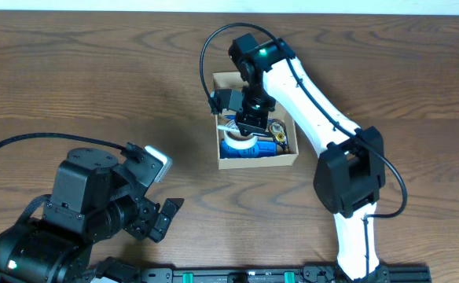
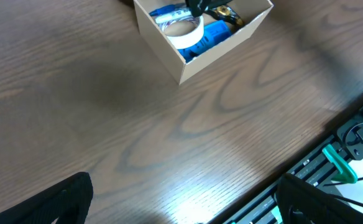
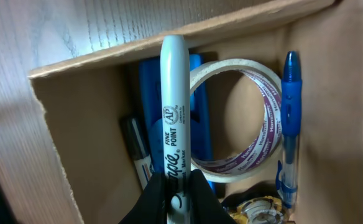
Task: Pack container
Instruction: 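Release the Sharpie and raise the right gripper out of the box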
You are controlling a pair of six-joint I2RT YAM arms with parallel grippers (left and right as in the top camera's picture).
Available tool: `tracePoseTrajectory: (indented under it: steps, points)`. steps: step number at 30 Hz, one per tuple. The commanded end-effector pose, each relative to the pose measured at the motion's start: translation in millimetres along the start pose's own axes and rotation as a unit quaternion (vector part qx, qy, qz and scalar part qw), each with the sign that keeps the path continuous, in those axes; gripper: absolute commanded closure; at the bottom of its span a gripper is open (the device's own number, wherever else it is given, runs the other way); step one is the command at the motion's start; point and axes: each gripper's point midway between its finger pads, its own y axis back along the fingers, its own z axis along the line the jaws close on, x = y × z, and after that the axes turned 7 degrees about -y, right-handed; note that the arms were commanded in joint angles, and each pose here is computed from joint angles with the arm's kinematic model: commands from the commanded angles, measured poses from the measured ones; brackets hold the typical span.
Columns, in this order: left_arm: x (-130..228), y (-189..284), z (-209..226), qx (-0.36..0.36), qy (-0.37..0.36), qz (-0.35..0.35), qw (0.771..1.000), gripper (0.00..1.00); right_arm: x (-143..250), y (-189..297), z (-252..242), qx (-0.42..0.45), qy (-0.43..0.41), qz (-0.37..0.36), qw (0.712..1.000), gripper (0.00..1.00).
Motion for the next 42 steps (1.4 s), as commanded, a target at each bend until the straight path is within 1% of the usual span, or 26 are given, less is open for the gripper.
tracePoseTrajectory:
  steps: [1, 2, 3, 4, 5, 6, 7, 8, 9, 14, 17, 18, 24, 28, 31, 33, 34, 36, 38, 42]
  points:
    - [-1.6, 2.1, -2.0, 0.005, -0.003, -0.004, 1.0, 0.05, -0.9, -6.7, 2.5, -0.005, 0.009, 0.008, 1.0, 0.98]
    - [-1.7, 2.1, -2.0, 0.005, -0.003, -0.004, 1.0, 0.05, -1.1, -6.7, 2.4, -0.005, 0.009, 0.008, 1.0, 0.97]
    - [-1.7, 2.1, -2.0, 0.005, -0.003, -0.004, 1.0, 0.05, -1.0, -6.7, 2.4, -0.005, 0.009, 0.008, 1.0, 0.92]
    - [-1.7, 2.1, -2.0, 0.005, -0.003, -0.004, 1.0, 0.05, -1.0, -6.7, 2.4, -0.005, 0.009, 0.008, 1.0, 0.83]
    - [-1.6, 2.1, -2.0, 0.005, -0.003, -0.004, 1.0, 0.05, -1.0, -6.7, 2.4, -0.005, 0.009, 0.008, 1.0, 0.67]
    - [-1.7, 2.0, -2.0, 0.005, -0.003, -0.004, 1.0, 0.05, -0.9, -6.7, 2.4, -0.005, 0.005, 0.008, 1.0, 0.58]
    - [-1.7, 2.1, -2.1, 0.005, -0.003, -0.004, 1.0, 0.05, -0.9, -6.7, 2.4, -0.005, 0.001, 0.008, 1.0, 0.52]
    - [-1.7, 2.1, -2.1, 0.005, -0.003, -0.004, 1.0, 0.05, -0.7, -6.7, 2.3, -0.004, -0.004, 0.008, 1.0, 0.5]
    - [-1.6, 2.1, -2.0, 0.005, -0.003, -0.004, 1.0, 0.05, -0.3, -6.5, 1.8, -0.003, -0.013, 0.009, 1.0, 0.5]
    - [-1.7, 2.1, -2.0, 0.005, -0.003, -0.004, 1.0, 0.05, 2.2, -2.5, 5.6, -0.007, -0.052, 0.015, 0.998, 0.51]
    - [-1.7, 2.1, -2.0, 0.005, -0.003, -0.004, 1.0, 0.05, 2.4, 6.6, 8.3, -0.001, -0.063, 0.01, 0.998, 0.56]
    - [-1.7, 2.1, -2.0, 0.005, -0.003, -0.004, 1.0, 0.04, 1.9, 11.1, 8.9, 0.003, -0.067, 0.005, 0.998, 0.57]
    - [-1.7, 2.1, -2.0, 0.005, -0.003, -0.004, 1.0, 0.05, -0.1, 51.9, 6.3, 0.061, -0.094, -0.032, 0.993, 0.6]
    - [-2.4, 2.0, -1.7, 0.004, -0.004, -0.005, 1.0, 0.05, 3.1, 91.4, -14.3, 0.132, -0.157, -0.081, 0.975, 0.62]
    - [-16.5, 2.6, 1.9, -0.003, -0.011, -0.034, 0.999, 0.05, 10.6, 114.1, -29.9, 0.158, -0.203, -0.116, 0.959, 0.62]
    - [-23.8, 3.2, 2.9, -0.005, -0.014, -0.048, 0.999, 0.05, 20.8, 124.7, -43.1, 0.166, -0.244, -0.133, 0.946, 0.64]
    - [-23.6, 3.1, 2.9, -0.005, -0.014, -0.048, 0.999, 0.05, 28.2, 128.5, -51.7, 0.168, -0.269, -0.14, 0.938, 0.66]
    - [-22.0, 3.1, 2.7, -0.005, -0.014, -0.045, 0.999, 0.05, 43.6, 133.8, -66.7, 0.171, -0.315, -0.148, 0.922, 0.73]
    - [-21.7, 3.1, 2.7, -0.005, -0.014, -0.044, 0.999, 0.05, 60.2, 137.0, -80.6, 0.168, -0.36, -0.155, 0.905, 0.82]
    - [-29.0, 3.8, 5.5, -0.012, -0.025, -0.058, 0.998, 0.05, 83.7, 142.0, -97.3, 0.144, -0.402, -0.176, 0.887, 0.96]
